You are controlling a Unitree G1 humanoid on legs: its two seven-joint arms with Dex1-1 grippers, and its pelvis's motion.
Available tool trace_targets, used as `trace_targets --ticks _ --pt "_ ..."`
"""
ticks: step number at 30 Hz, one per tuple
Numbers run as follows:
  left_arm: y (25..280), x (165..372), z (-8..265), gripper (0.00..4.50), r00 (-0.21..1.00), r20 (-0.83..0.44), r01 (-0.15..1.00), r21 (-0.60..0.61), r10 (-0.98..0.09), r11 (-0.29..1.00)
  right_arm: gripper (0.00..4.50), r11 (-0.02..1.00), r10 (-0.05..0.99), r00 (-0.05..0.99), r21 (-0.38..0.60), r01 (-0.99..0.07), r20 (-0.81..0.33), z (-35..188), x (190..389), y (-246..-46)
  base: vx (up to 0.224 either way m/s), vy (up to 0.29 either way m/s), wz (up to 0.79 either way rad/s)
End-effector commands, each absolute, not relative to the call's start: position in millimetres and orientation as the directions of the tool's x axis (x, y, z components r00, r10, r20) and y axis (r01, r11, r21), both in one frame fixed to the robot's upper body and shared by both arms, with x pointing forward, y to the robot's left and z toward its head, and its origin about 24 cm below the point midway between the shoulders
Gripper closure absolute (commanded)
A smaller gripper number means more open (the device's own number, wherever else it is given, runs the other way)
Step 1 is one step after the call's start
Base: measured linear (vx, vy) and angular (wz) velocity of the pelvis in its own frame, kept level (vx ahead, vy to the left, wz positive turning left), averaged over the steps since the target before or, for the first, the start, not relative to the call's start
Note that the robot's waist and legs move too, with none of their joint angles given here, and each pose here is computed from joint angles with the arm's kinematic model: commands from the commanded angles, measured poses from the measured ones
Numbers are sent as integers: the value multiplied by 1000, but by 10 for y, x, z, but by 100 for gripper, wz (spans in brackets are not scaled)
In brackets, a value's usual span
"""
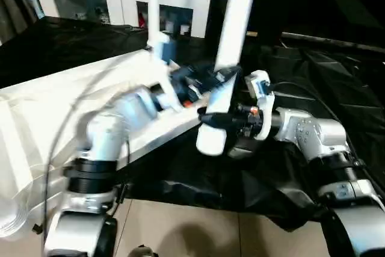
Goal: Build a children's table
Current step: Pick table leg
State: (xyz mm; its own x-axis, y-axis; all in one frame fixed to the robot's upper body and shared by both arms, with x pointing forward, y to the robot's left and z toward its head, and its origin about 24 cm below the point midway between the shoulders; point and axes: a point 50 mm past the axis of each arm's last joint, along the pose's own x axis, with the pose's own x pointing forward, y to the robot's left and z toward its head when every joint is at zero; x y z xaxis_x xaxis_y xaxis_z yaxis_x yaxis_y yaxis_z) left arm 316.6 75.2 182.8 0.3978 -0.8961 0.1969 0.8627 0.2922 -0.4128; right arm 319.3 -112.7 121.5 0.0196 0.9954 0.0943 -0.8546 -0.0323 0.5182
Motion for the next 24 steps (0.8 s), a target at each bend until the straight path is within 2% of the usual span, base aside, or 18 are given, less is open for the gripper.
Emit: trace_targets --ticks 1,3,6,11,12,16,24 --pt "727 3185 1878 71 400 184 866 -396 -898 305 257 -31 996 14 500 -866 86 1274 3183 -1158 0 0 0" --pt "778 3238 1875 71 449 180 839 -422 -875 343 257 -18 998 14 495 -869 61 1252 3172 -1161 0 0 0" --pt "815 3259 1879 71 455 180 829 -443 -872 342 257 -10 999 7 488 -873 32 1231 3160 -1165 0 0 0" --pt "755 3165 1863 71 352 174 855 -459 -920 241 257 0 1000 -11 476 -880 -20 1198 3133 -1163 0 0 0" --pt "722 3129 1843 100 316 157 864 -455 -936 215 257 7 999 -12 469 -883 -36 1192 3130 -1160 0 0 0" --pt "693 3130 1814 120 318 145 860 -460 -937 220 257 19 999 -4 460 -888 -50 1190 3135 -1157 0 0 0" --pt "757 3181 1856 192 351 174 836 -502 -920 224 257 29 998 -1 451 -892 -66 1182 3124 -1160 0 0 0"
